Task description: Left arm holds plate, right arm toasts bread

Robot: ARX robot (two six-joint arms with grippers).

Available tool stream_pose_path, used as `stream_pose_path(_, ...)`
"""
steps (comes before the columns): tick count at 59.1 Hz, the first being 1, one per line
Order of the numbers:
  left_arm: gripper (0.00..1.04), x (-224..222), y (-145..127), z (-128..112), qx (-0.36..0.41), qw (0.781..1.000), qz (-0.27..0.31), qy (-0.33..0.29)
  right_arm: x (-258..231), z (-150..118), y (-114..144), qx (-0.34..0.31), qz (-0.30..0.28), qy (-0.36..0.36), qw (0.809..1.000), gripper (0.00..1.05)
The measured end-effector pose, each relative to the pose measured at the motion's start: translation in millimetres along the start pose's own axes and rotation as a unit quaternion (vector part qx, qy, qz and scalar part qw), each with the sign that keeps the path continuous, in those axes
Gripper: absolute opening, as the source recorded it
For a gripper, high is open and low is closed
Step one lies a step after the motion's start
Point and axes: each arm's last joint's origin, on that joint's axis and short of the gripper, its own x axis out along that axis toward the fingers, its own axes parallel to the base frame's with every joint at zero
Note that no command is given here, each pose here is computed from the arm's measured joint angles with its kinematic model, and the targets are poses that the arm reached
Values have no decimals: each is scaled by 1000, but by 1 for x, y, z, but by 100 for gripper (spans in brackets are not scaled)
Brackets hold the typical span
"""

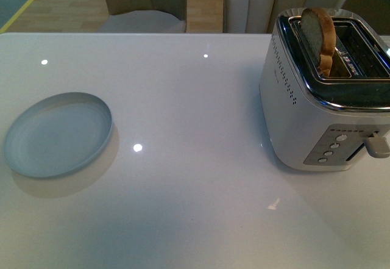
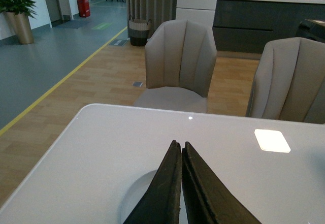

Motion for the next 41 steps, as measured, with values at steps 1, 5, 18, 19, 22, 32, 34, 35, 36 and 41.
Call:
stream_pose_path(1, 3, -1, -1, 0, 0, 1000, 1, -1, 0, 0, 0, 0, 0, 0, 1000, 96)
stream_pose_path(5, 3, -5, -5, 0, 1, 1000, -12, -1, 0, 0, 0, 0, 0, 0, 1000, 96)
stream_pose_path(18, 3, -16, -5, 5, 1, 1000, -10, -9, 0, 0, 0, 0, 0, 0, 1000, 96)
stream_pose_path(19, 3, -18, -5, 5, 1, 1000, -10, -10, 0, 0, 0, 0, 0, 0, 1000, 96)
stream_pose_path(22, 3, -20, -5, 6, 1, 1000, -10, -11, 0, 0, 0, 0, 0, 0, 1000, 96)
stream_pose_path(32, 3, -27, -5, 7, 1, 1000, -10, -13, 0, 0, 0, 0, 0, 0, 1000, 96)
stream_pose_path(34, 3, -28, -5, 7, 1, 1000, -10, -13, 0, 0, 0, 0, 0, 0, 1000, 96)
stream_pose_path(35, 3, -28, -5, 7, 1, 1000, -10, -13, 0, 0, 0, 0, 0, 0, 1000, 96)
stream_pose_path(36, 3, -29, -5, 7, 1, 1000, -10, -13, 0, 0, 0, 0, 0, 0, 1000, 96)
stream_pose_path(41, 3, -31, -5, 7, 1, 1000, -10, -13, 0, 0, 0, 0, 0, 0, 1000, 96)
